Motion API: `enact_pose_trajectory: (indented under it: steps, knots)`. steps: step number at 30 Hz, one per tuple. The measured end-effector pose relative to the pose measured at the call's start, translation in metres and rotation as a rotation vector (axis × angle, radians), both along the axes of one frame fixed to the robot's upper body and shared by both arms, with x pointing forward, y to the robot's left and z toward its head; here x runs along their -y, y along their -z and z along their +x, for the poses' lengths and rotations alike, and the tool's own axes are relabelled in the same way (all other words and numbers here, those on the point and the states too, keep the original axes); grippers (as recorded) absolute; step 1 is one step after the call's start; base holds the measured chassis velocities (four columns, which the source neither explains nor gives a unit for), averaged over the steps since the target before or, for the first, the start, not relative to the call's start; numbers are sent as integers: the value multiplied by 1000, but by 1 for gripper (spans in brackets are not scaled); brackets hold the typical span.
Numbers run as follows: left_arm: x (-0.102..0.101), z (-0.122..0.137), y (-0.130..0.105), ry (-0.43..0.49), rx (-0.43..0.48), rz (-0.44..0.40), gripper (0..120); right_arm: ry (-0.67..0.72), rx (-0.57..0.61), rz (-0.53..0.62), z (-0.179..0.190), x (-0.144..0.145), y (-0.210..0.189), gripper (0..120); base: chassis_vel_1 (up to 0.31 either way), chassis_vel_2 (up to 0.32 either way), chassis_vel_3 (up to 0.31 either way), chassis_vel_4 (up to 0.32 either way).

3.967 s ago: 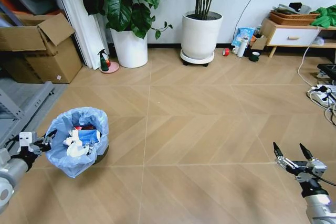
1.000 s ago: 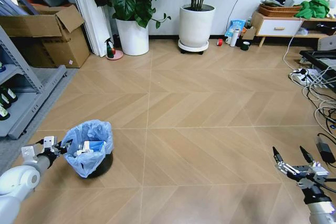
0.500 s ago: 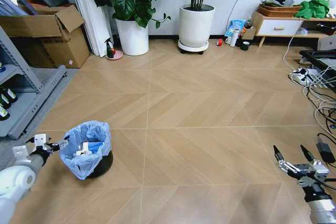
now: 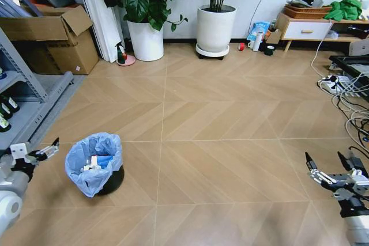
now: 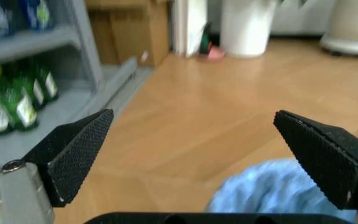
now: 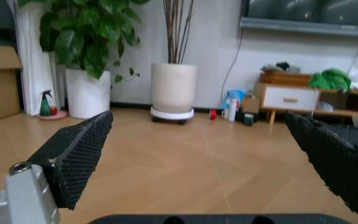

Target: Pick up the trash bin and place the garbage on the floor into it.

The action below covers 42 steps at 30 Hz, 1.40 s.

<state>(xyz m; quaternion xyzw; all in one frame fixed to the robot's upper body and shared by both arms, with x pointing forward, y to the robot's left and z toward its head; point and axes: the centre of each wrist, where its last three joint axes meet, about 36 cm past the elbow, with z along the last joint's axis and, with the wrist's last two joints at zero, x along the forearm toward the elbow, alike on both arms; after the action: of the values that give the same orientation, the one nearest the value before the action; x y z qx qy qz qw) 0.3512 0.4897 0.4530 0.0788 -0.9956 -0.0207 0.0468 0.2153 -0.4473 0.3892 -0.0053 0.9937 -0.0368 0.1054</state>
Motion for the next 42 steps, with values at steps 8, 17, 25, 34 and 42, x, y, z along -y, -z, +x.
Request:
enact_pose_trajectory:
  steps: [8,17,25,34,42]
  knots:
    - [9,-13,-23,57,31,7,100,2,21,-13,-5,-3,-16,100,0,0,0,0]
    - [9,-13,-23,57,28,5,100,2,20,-12,-4,-3,-16,100,0,0,0,0]
    - [9,-12,-22,57,25,4,100,3,19,-11,-5,-3,-15,100,0,0,0,0]
    - [9,-12,-21,57,23,3,100,3,18,-11,-4,-3,-15,100,0,0,0,0]
    - [9,-12,-21,56,22,3,100,3,18,-11,-4,-3,-15,100,0,0,0,0]
